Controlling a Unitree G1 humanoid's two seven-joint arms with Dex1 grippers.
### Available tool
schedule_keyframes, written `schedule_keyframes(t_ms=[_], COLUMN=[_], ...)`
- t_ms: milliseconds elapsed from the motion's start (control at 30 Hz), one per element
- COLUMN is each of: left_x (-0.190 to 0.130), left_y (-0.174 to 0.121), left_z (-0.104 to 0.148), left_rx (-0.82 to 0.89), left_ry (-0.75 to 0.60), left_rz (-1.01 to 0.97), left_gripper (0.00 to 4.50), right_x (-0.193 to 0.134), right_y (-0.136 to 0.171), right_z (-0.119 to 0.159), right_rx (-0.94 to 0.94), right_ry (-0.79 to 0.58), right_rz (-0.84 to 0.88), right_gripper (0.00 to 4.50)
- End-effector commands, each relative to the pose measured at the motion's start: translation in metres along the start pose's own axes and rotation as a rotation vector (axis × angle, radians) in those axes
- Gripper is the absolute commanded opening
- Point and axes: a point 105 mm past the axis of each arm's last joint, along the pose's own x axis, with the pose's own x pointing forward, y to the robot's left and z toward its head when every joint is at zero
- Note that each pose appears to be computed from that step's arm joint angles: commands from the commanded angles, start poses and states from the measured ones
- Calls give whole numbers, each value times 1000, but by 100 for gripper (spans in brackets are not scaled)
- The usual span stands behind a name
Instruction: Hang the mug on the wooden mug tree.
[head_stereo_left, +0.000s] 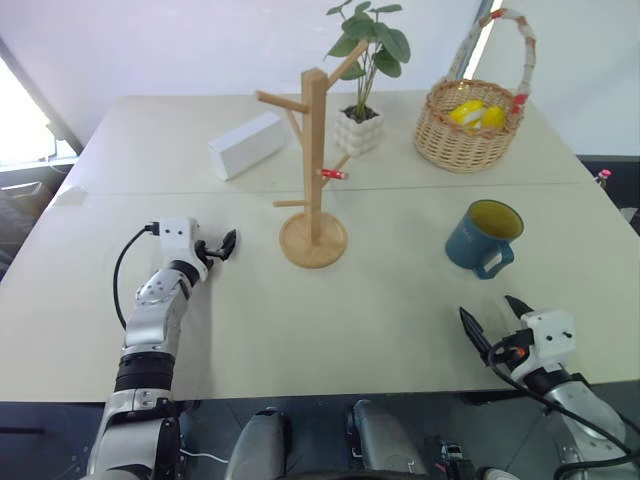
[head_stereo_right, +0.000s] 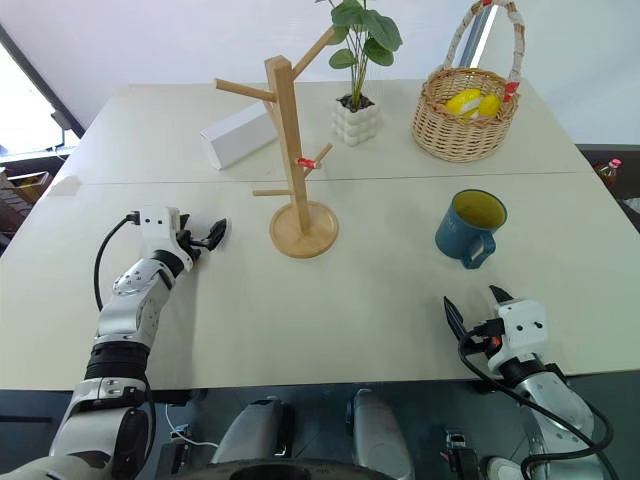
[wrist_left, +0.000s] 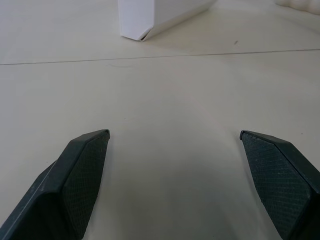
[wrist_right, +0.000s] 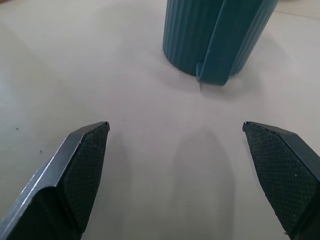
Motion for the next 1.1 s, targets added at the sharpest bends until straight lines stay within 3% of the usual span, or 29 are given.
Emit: schedule_keyframes(t_ms=[33, 333, 500, 833, 1100], left_x=[-3, -11, -24, -86, -102], left_y=[5, 8, -5, -101, -167], left_z=[5, 0, 3, -1, 22], left_rx=[25, 4, -27, -27, 72], left_ry=[-10, 1, -20, 63, 3], left_rz=[7, 9, -113, -823, -1097], left_gripper=[450, 450, 450, 450, 450], right_x=[0, 2, 1, 5, 26], right_y=[-5, -3, -1, 2, -5], right_z=[10, 15, 16, 26, 33], right_rx=[-13, -15, -17, -25, -36], right_ry=[-43, -61, -65, -108, -154], right_rz=[-22, -33, -36, -87, -266], right_gripper=[444, 444, 444, 444, 444])
